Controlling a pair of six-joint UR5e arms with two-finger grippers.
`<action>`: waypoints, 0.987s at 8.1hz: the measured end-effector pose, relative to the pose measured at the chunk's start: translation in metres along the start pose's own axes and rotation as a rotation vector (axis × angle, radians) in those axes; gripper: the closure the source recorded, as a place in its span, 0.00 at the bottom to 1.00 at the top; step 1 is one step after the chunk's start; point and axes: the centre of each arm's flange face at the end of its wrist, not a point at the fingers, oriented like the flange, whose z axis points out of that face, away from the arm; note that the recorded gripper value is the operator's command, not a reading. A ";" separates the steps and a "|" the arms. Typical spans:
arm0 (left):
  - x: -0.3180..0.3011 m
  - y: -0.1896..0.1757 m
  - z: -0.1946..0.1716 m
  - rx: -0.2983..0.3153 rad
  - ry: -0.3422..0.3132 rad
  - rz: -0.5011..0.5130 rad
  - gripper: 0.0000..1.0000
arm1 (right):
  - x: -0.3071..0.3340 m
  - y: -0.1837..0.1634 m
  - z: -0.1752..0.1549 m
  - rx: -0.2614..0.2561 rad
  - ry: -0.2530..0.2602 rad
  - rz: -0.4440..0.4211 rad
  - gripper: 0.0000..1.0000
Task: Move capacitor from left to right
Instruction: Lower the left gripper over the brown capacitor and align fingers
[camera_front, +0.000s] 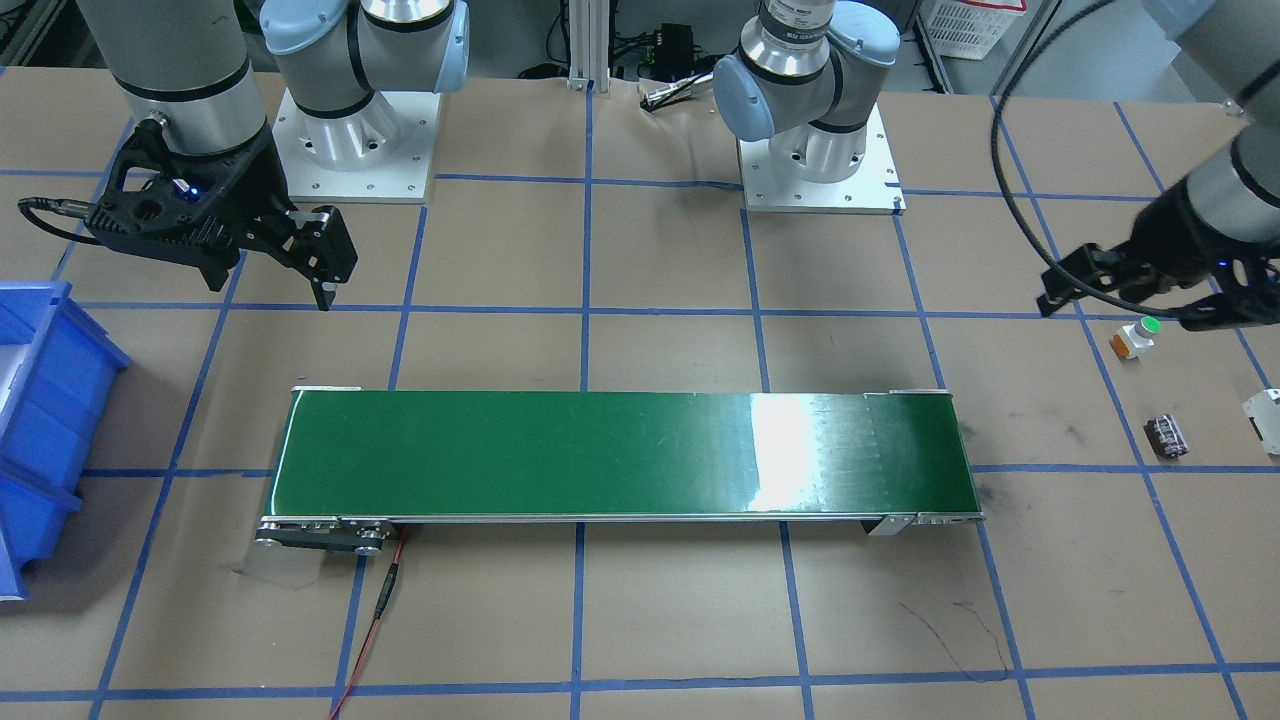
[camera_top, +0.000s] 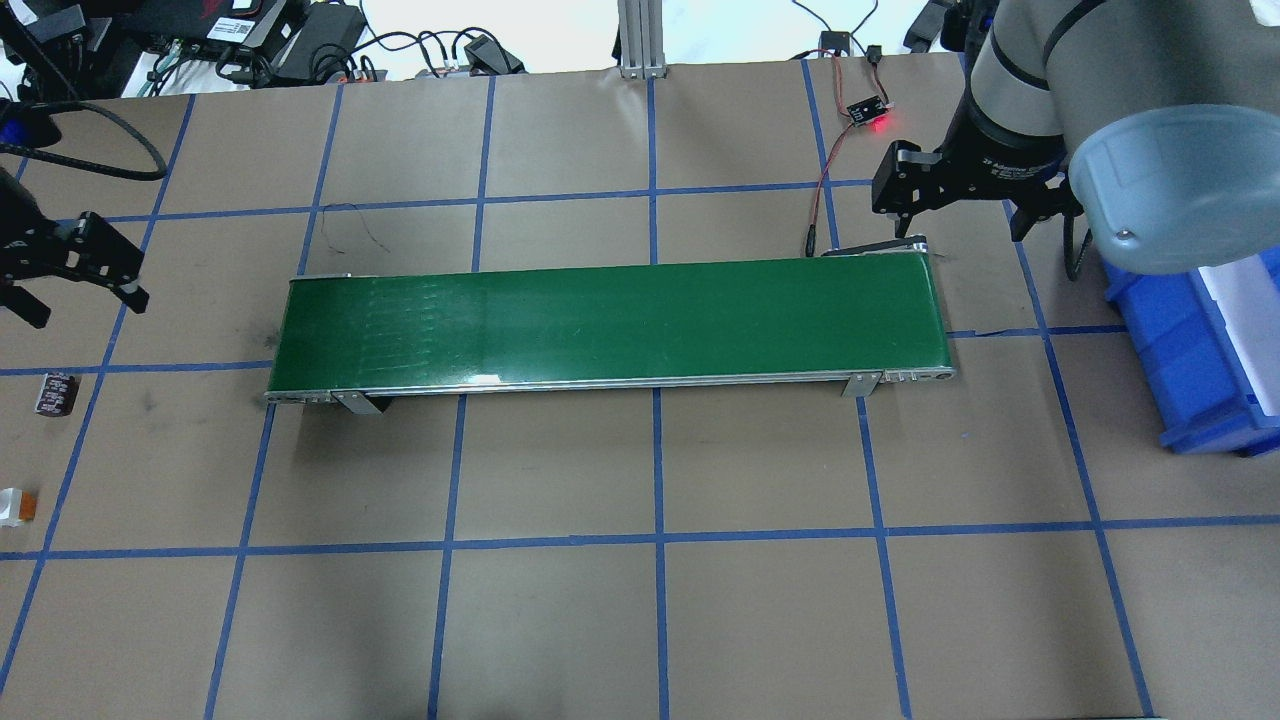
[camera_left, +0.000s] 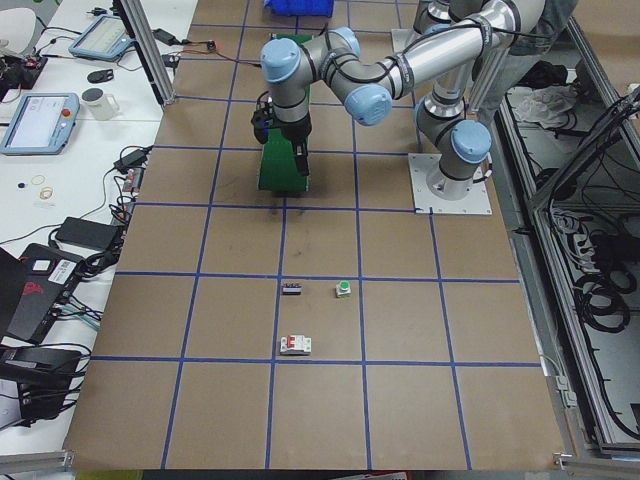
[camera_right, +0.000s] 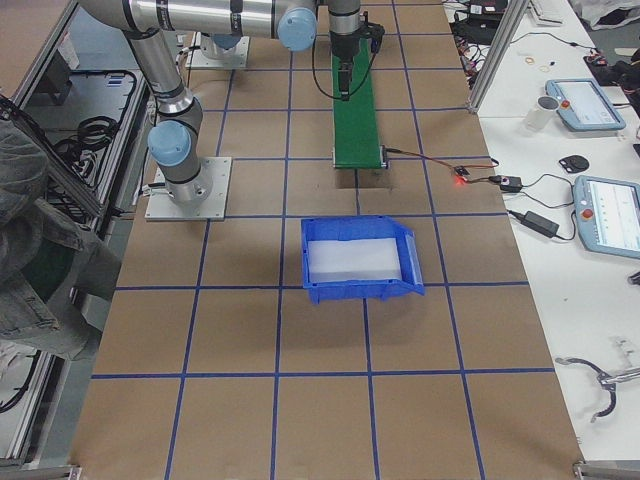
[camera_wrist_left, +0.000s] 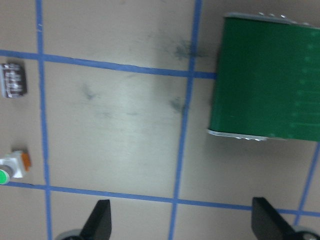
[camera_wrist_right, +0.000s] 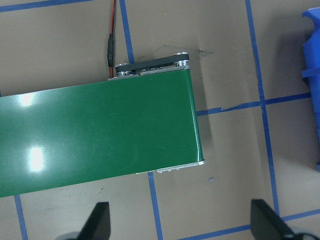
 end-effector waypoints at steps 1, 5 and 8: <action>-0.040 -0.007 0.004 0.039 -0.059 -0.009 0.00 | 0.000 0.000 0.000 0.000 0.000 0.000 0.00; -0.176 -0.017 0.054 0.058 -0.153 0.018 0.00 | 0.000 0.000 0.000 0.001 0.000 0.001 0.00; -0.215 -0.043 0.128 0.105 -0.215 0.123 0.00 | 0.000 0.000 0.000 0.000 0.000 0.001 0.00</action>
